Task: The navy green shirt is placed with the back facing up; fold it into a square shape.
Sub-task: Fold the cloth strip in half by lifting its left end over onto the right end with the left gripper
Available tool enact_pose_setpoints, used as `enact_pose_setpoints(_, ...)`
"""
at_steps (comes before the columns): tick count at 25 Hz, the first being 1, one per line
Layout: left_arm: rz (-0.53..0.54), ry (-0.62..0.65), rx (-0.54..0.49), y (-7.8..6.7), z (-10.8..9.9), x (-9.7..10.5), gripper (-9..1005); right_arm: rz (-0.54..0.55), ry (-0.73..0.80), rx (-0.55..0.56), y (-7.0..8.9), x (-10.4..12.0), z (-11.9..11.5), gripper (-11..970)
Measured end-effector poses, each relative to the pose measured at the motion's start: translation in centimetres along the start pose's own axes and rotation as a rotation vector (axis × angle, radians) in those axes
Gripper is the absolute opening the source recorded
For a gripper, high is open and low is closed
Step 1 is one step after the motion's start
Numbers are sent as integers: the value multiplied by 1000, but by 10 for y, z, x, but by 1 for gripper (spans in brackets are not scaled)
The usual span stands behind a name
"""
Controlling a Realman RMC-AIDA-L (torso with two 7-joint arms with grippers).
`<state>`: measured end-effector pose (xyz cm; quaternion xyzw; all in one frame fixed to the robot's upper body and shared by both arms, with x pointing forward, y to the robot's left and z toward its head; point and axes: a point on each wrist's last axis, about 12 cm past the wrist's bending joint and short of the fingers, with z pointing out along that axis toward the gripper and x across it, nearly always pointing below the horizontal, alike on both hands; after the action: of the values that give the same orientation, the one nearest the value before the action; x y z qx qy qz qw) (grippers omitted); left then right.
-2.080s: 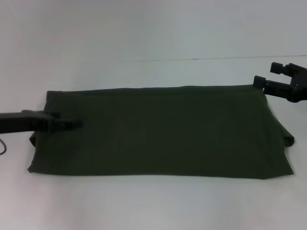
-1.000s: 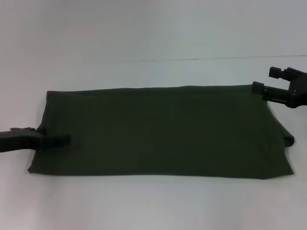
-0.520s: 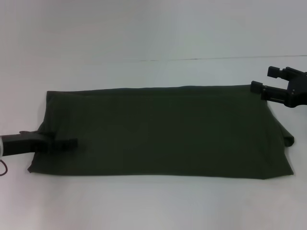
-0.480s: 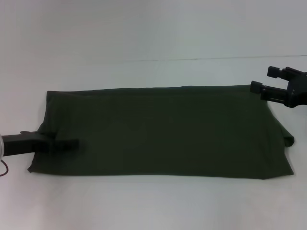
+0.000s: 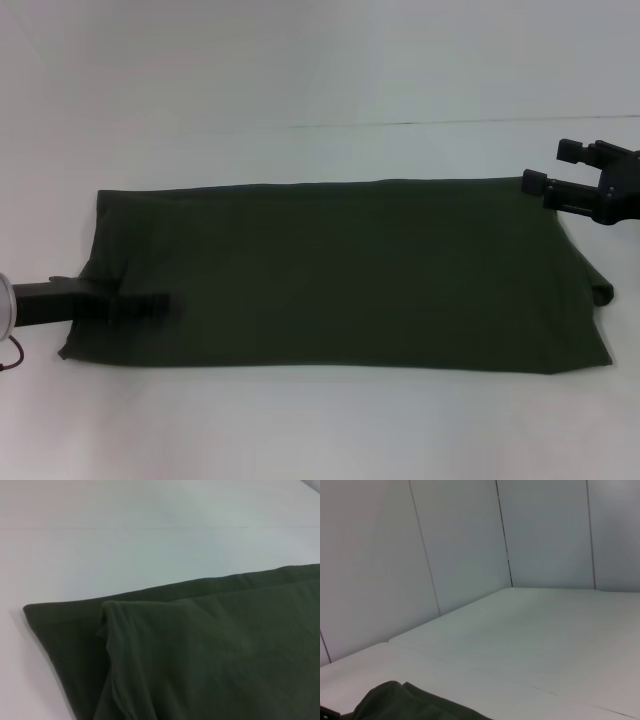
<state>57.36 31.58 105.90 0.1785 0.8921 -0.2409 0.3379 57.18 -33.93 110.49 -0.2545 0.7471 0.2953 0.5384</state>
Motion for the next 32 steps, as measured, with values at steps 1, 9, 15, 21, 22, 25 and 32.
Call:
enact_pose_setpoints(1,0,1,0,0,0,0,917,0,0,0,0,0,0,887)
enact_pose_setpoints(9,5,12,9,-1,0,-1,916,1,0,0,0,1,0,887)
enact_pose_setpoints(15,-27,-64,24,1,-15,-17,916,3,1,1,0,1,-1,886)
enact_pose_setpoints(21,-132,-123,-16,10,-44,-42,916,3,1,1,0,1,-1,886)
enact_pose_setpoints(22,-158,-117,-20,12,-47,-47,916,4,1,1,0,1,-1,886)
enact_pose_setpoints(25,-219,-74,-34,15,-53,-59,916,4,1,0,0,1,-1,886)
enact_pose_setpoints(32,-322,98,-120,15,-48,-76,916,3,0,-2,1,1,-1,887)
